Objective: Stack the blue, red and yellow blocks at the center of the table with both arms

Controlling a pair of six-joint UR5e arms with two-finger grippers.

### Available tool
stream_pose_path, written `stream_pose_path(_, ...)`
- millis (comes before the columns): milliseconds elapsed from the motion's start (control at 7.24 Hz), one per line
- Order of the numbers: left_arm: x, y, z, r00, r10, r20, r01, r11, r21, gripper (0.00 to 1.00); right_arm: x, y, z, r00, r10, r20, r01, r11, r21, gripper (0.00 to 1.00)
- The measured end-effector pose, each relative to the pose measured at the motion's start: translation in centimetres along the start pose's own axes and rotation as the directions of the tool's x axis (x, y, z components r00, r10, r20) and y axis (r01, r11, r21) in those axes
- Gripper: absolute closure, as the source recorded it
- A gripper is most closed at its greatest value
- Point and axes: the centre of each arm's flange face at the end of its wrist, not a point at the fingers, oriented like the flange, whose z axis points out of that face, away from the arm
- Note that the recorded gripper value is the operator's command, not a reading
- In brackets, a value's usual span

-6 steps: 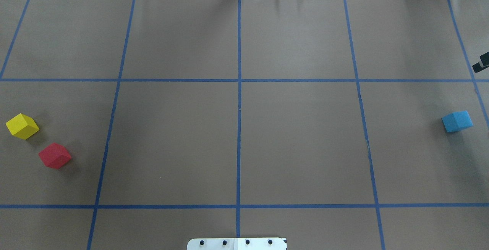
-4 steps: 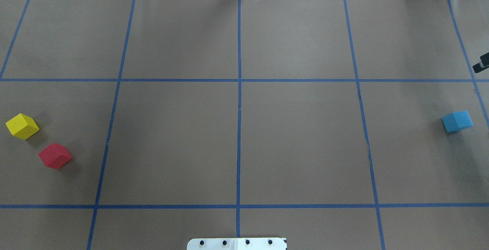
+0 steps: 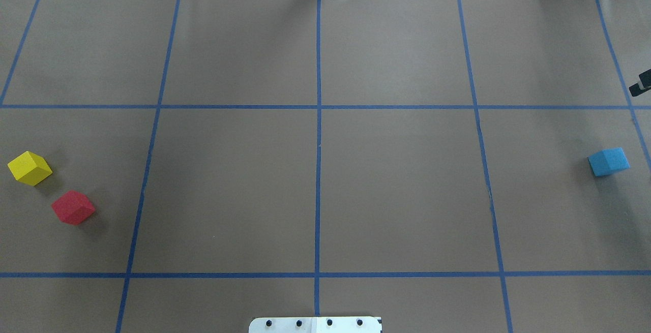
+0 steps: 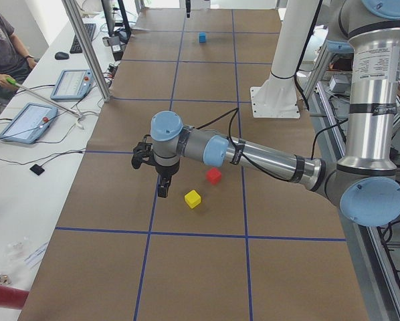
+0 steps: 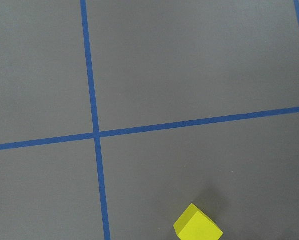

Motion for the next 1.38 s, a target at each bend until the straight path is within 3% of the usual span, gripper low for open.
stream_pose_path(552,-1.0,1.1,0.7,1.000,-0.018,0.008,0.018,1.000,-0.018,0.00,0.5,1.1,0.4,1.000,0.008,0.004,-0.008,1.000,-0.012,0.00)
stream_pose_path(966,-0.9,2.5,0.4,1.000,-0.021,0.006,0.022,1.000,-0.019,0.00,1.2,2.5,2.8,0.999,0.033,-0.014,-0.033,0.998,-0.062,0.00)
stream_pose_path(1104,-0.7,2.7,0.3,1.000,-0.019,0.003,0.019,1.000,-0.018,0.00,0.5,3.2,4.7,0.999,0.022,-0.036,-0.025,0.996,-0.088,0.00)
stream_pose_path(1381,-0.4,2.8,0.2,1.000,-0.015,0.000,0.015,1.000,-0.015,0.00,-0.6,4.5,8.5,0.995,-0.006,-0.099,-0.003,0.996,-0.091,0.00)
